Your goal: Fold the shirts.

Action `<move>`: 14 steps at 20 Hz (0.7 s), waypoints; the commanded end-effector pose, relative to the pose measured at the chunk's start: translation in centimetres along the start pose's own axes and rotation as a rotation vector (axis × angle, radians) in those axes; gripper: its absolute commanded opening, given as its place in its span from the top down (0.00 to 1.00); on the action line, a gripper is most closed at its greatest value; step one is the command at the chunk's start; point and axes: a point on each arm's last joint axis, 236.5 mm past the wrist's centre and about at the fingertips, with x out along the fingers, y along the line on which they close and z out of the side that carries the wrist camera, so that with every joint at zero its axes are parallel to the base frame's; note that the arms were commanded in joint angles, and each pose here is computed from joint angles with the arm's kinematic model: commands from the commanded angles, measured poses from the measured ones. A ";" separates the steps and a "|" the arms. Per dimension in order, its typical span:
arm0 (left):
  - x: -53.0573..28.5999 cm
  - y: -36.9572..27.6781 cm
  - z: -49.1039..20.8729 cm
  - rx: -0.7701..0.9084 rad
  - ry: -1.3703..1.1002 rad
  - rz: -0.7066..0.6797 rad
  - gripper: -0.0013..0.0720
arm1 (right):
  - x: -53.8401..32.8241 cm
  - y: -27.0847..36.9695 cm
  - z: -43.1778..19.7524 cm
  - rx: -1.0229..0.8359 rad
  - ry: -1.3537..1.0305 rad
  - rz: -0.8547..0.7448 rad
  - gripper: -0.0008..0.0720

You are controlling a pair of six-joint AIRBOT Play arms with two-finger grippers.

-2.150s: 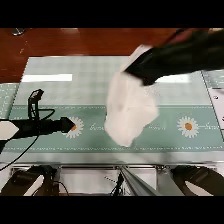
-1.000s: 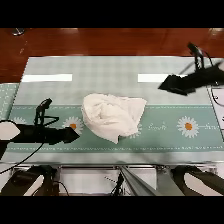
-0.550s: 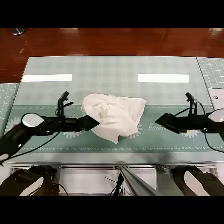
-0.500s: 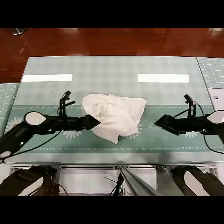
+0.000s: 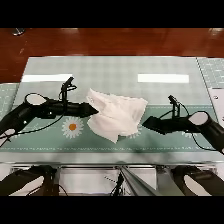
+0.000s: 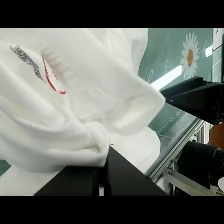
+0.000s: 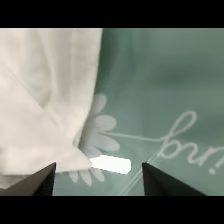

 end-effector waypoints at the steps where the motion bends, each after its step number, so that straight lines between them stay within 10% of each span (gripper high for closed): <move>1: -0.6 -0.3 0.1 0.007 0.020 -0.020 0.95 | 2.4 1.9 2.7 0.019 -0.013 0.013 0.14; 8: -0.6 -0.3 0.0 0.007 0.024 -0.022 0.95 | 7.5 4.2 5.7 0.032 0.096 0.024 0.15; 9: -0.6 -0.3 0.0 0.007 0.023 -0.022 0.95 | 7.8 4.6 6.1 0.023 0.102 0.028 0.28; 11: -0.6 -0.3 0.1 0.006 0.021 -0.022 0.95 | 7.5 5.8 7.2 -0.027 0.090 0.047 0.95; 14: -2.1 -0.9 1.9 0.019 -0.016 -0.036 0.95 | 3.9 8.6 10.6 -0.144 0.084 0.082 0.95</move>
